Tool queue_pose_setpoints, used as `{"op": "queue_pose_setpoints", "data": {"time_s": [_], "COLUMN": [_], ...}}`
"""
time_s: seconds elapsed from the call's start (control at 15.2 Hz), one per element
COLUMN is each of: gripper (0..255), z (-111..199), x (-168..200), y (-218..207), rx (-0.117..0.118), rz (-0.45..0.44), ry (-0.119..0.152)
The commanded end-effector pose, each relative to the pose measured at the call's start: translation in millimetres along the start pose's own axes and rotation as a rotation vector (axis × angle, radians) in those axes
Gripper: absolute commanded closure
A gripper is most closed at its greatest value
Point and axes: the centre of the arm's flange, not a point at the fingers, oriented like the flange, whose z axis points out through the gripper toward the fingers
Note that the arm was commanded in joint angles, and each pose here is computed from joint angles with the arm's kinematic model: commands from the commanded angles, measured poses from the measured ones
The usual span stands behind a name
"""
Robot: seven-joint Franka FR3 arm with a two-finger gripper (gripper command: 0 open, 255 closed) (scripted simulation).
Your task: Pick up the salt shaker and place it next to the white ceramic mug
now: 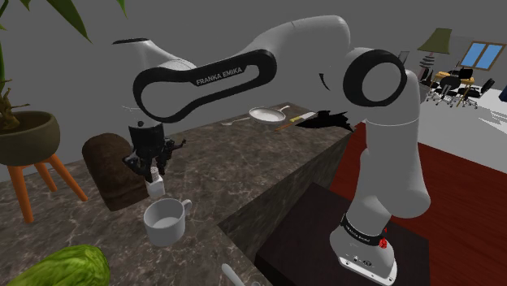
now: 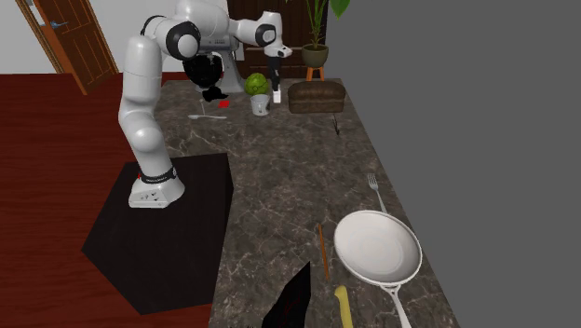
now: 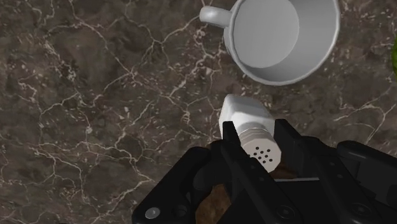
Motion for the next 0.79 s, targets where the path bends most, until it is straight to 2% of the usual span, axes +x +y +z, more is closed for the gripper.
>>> {"op": "queue_pose_setpoints", "data": {"time_s": [0.0, 0.53, 0.73], "gripper": [255, 255, 255], "z": [11, 53, 55], "x": [0, 0, 0], "y": [1, 1, 1], "rx": [0.000, 0.000, 0.000], "rz": [0.000, 0.000, 0.000], "ry": [0.000, 0.000, 0.000]}}
